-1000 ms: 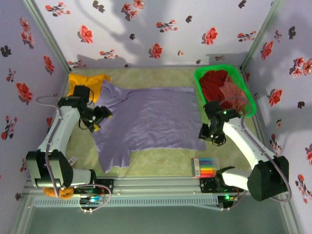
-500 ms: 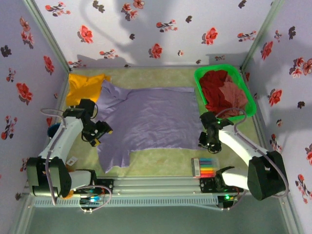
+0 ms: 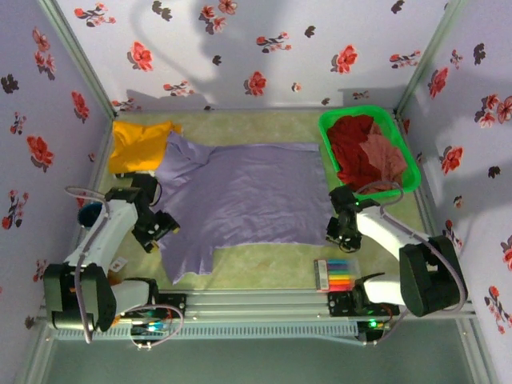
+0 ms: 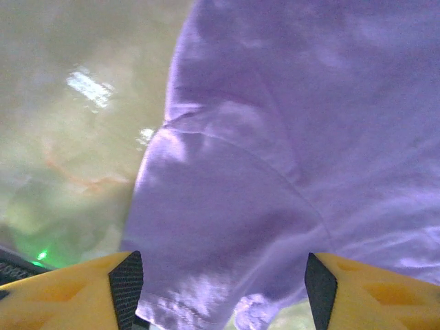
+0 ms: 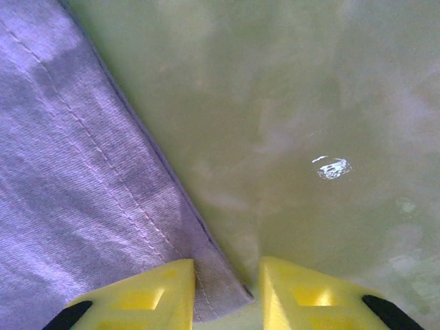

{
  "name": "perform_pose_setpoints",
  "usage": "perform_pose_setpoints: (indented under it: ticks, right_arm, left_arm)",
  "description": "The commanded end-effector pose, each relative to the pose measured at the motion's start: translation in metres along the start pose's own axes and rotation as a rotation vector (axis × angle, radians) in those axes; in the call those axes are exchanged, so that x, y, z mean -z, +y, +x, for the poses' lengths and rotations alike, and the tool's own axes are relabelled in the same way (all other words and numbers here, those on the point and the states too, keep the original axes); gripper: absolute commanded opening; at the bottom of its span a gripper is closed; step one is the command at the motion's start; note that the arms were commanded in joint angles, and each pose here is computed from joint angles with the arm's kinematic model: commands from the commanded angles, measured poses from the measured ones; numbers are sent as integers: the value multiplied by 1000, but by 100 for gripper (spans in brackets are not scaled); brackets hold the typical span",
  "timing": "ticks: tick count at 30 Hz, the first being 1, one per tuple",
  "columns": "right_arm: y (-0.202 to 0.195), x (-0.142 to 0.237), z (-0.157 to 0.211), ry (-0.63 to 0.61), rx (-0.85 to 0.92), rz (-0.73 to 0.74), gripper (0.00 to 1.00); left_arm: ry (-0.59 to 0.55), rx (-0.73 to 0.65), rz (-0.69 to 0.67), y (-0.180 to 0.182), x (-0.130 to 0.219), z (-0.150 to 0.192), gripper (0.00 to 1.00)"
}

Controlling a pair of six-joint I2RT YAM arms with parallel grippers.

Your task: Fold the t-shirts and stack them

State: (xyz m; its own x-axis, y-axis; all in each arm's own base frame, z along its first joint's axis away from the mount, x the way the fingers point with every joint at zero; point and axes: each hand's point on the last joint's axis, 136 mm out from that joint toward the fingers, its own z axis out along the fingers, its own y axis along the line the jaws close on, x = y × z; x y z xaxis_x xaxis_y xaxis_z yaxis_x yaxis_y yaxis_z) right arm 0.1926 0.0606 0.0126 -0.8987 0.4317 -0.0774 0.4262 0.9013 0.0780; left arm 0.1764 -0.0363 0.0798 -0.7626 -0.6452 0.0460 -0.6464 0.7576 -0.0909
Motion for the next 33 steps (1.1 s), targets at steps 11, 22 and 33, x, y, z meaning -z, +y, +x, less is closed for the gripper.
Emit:
perform_pose_setpoints:
  ticks: [11, 22, 33]
  right_arm:
    - [-1, -2, -1, -23, -19, -29, 0]
    - [1, 4, -5, -23, -9, -40, 0]
    - [0, 5, -3, -12, 2, -39, 0]
  left_arm:
    - [-4, 92, -115, 40, -16, 24, 66]
    - [-74, 148, -55, 21, -45, 6, 37]
    - [-127, 28, -143, 19, -34, -19, 37]
